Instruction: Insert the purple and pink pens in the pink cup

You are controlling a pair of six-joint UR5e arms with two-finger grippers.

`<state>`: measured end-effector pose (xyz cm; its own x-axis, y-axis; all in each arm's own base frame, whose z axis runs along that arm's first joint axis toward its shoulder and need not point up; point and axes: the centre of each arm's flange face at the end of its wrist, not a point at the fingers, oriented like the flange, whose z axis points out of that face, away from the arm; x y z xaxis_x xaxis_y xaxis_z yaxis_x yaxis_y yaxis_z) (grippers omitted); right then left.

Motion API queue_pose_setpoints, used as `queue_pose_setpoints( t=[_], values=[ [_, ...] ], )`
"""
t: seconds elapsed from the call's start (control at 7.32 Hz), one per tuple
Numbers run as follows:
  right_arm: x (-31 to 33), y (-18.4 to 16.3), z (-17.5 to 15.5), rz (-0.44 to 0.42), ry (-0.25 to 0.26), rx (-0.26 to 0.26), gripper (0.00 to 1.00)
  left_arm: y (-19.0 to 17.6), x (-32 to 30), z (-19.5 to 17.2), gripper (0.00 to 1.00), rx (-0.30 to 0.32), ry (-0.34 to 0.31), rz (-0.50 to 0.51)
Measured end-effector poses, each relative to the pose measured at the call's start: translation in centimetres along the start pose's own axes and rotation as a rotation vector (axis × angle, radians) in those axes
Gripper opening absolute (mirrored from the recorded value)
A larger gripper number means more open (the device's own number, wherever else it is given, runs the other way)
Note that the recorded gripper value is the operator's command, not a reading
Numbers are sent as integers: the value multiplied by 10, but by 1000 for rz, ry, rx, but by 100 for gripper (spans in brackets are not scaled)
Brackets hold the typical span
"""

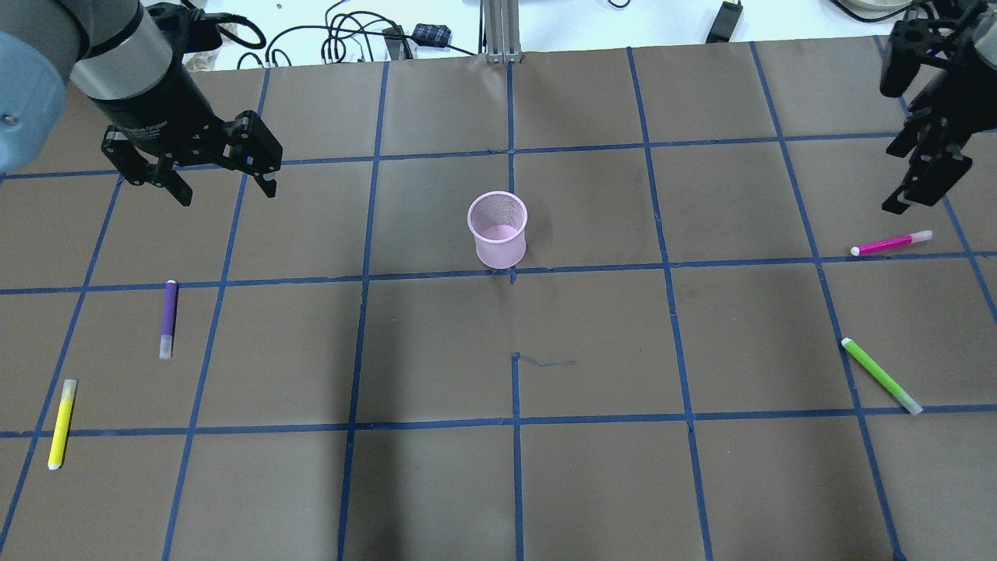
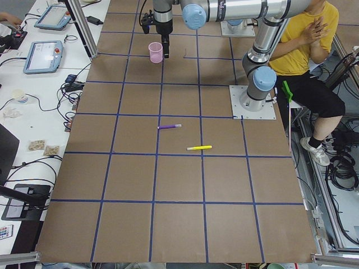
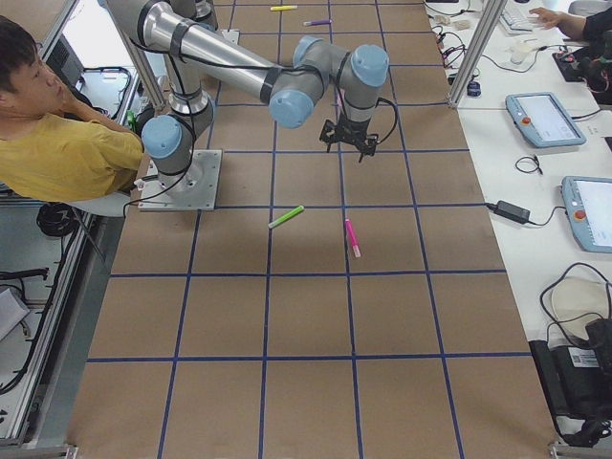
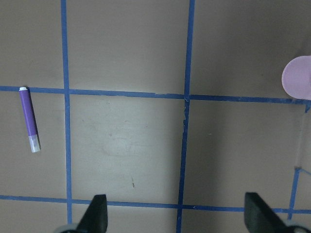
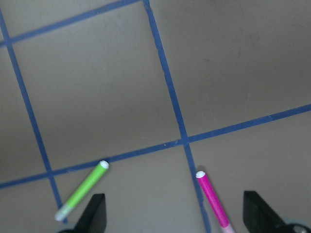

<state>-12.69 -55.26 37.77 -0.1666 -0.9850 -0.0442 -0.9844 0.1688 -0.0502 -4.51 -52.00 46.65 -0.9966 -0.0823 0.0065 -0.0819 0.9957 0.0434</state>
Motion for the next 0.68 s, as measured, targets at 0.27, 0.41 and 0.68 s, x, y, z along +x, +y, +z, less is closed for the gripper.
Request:
queue_pose_setpoints(
  t=[0.27,0.41,0.68],
  values=[
    [34,27,51,-311,46,-28,100,-10,-47,16,100,-31,42,-14],
    [49,36,82,-440,39,-40,100,-15,-71,28,100,-50,63,-12],
    [67,48,136,-642,30,-80,94,-22,-123,54,100,-83,119,-11]
  ],
)
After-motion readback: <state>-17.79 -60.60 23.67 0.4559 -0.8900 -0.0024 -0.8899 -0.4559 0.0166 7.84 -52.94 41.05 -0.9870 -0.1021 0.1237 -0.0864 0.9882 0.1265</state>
